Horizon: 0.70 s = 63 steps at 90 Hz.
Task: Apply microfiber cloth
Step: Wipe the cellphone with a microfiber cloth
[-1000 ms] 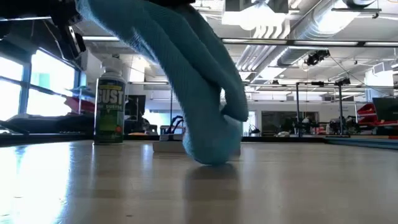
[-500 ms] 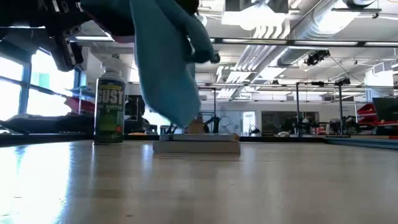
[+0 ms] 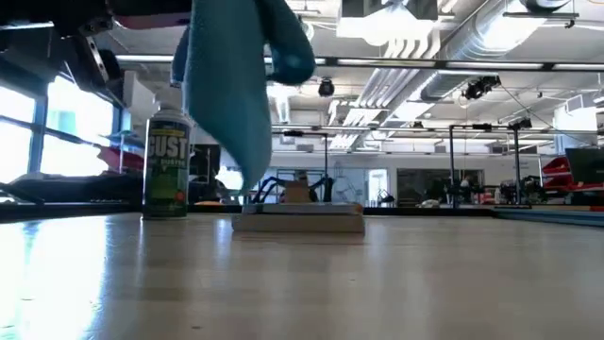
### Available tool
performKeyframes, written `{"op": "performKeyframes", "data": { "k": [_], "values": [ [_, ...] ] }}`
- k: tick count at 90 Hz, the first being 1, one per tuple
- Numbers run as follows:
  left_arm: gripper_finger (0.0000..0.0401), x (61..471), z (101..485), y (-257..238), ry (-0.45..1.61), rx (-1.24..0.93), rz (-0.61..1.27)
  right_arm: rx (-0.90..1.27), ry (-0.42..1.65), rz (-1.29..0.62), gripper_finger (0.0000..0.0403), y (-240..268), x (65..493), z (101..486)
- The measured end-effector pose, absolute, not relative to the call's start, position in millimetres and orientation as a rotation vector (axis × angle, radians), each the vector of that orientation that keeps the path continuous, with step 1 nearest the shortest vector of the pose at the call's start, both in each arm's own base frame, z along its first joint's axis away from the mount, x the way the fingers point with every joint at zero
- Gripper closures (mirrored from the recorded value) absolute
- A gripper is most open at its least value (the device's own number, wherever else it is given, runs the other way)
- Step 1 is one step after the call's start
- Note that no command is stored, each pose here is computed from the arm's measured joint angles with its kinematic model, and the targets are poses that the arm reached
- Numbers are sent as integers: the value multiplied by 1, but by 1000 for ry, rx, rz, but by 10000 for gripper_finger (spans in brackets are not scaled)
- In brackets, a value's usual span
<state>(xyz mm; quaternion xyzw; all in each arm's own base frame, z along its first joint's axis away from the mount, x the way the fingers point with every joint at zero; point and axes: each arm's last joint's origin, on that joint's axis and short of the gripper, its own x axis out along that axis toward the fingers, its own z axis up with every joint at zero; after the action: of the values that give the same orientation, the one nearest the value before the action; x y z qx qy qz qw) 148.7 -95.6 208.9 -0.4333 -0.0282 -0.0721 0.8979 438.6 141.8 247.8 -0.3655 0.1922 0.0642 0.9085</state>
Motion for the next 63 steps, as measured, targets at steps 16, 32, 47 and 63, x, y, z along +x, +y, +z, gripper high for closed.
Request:
{"op": "performKeyframes", "data": {
  "k": [16,32,47,63],
  "values": [
    [386,141,215,-90,-56,-895,-157,-716,411,182,403,160,432,243],
    [386,138,217,-87,-62,-896,-143,-721,420,122,403,159,432,243],
    [386,140,214,-88,-49,-889,-129,-779,394,87,403,145,437,248],
    [386,144,209,-91,-22,-926,-119,-824,286,-19,403,123,448,263]
  ]
}}
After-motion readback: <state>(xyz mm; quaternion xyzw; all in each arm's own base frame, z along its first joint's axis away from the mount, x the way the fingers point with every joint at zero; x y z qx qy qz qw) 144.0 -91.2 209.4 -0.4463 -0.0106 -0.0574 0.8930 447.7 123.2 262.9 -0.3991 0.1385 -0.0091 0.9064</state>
